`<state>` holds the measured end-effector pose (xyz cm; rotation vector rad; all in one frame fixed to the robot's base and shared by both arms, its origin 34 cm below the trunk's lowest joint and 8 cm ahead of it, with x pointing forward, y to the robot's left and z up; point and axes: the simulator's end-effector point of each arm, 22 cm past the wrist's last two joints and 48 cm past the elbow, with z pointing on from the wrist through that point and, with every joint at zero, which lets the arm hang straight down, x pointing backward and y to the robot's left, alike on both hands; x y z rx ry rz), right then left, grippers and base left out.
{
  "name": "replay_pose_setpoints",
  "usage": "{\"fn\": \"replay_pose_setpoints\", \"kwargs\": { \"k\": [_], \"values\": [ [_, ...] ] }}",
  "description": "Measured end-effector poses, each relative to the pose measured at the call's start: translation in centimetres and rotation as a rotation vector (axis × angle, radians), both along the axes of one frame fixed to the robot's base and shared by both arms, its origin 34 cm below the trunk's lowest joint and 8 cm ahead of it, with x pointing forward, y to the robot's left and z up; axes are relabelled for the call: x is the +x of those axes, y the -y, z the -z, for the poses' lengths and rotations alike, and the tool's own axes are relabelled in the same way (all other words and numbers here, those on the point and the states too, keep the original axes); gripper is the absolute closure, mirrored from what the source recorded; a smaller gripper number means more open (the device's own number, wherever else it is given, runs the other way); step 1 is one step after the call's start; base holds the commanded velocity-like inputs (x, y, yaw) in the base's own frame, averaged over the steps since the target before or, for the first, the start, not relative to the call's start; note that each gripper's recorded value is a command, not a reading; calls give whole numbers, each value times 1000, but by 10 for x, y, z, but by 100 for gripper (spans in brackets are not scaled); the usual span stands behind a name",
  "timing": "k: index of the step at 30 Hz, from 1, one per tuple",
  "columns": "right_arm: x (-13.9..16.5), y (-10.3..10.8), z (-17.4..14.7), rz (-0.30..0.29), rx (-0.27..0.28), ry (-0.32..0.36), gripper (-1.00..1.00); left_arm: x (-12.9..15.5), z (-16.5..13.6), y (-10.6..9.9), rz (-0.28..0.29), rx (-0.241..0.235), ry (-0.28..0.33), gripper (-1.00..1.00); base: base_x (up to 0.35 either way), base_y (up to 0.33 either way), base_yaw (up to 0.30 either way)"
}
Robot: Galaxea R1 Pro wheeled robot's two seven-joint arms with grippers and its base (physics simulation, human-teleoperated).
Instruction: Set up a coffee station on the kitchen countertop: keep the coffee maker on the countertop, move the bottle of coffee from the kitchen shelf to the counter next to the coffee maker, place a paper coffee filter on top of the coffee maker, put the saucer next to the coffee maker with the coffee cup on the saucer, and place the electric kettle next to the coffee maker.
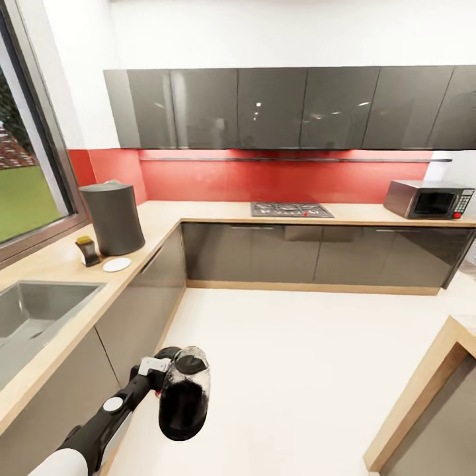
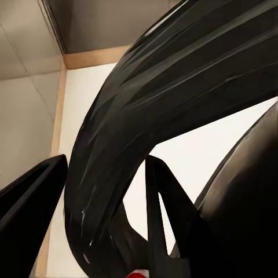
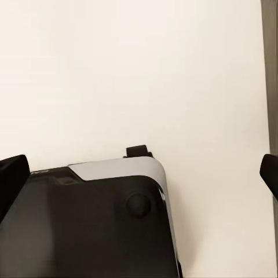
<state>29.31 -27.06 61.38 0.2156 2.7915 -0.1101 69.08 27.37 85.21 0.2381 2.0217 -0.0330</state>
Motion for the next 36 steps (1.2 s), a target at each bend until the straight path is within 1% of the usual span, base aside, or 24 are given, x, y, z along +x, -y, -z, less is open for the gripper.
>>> {"fn": "replay_pose_setpoints", "kwargs": {
  "k": [36],
  "values": [
    [-1, 0, 0, -4, 0, -3, -100, -2, 2, 0, -1, 0, -6, 100, 338, -7, -2]
  ]
}}
